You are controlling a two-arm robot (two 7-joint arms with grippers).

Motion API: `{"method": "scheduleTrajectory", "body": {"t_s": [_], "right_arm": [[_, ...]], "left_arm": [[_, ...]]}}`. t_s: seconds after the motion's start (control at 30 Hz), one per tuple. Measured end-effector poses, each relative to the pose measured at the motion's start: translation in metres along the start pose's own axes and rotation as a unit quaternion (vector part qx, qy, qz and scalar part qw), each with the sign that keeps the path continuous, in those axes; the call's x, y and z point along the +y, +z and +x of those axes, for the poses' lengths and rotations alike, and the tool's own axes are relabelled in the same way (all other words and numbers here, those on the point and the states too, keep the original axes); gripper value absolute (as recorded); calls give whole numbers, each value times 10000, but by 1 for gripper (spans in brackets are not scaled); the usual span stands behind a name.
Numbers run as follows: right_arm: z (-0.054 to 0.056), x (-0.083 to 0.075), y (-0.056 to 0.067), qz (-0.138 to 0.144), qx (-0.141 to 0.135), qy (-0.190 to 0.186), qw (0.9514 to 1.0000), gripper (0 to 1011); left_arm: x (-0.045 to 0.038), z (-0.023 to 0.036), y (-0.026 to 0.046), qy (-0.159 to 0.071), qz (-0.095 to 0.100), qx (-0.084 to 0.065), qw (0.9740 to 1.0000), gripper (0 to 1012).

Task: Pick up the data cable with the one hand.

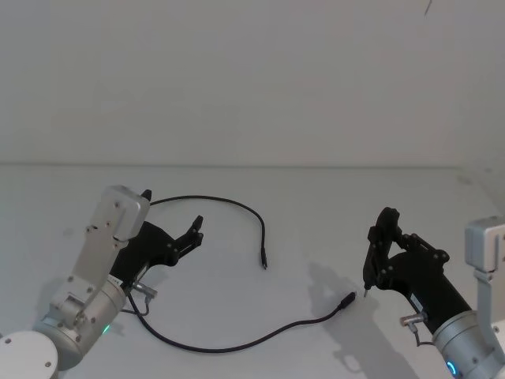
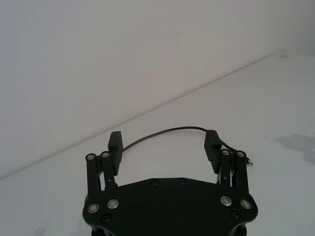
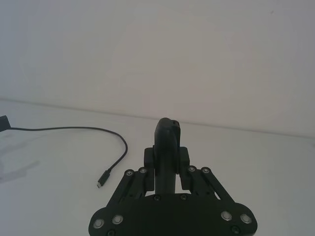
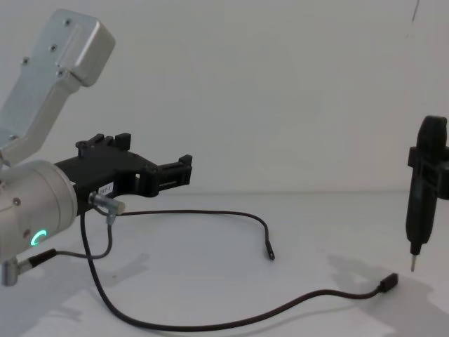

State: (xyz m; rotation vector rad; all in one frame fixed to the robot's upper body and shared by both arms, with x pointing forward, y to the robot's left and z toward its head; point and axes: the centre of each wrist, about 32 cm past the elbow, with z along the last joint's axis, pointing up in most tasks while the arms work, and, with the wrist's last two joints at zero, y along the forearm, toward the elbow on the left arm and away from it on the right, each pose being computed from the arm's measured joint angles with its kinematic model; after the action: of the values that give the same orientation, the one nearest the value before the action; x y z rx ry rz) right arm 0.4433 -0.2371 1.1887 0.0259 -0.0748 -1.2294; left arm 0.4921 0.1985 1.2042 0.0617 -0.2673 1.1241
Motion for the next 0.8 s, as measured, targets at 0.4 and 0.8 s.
{"method": "scheduleTrajectory", "body": {"t_s": [0.4, 0.8], "right_arm": [[0, 0, 0, 0, 0, 0, 10000, 279], [0, 0, 0, 0, 0, 0, 10000, 279]], "left_arm": [[0, 0, 2, -1, -4, 0, 10000, 1001], [0, 0, 3, -1, -3, 0, 10000, 1001]]}}
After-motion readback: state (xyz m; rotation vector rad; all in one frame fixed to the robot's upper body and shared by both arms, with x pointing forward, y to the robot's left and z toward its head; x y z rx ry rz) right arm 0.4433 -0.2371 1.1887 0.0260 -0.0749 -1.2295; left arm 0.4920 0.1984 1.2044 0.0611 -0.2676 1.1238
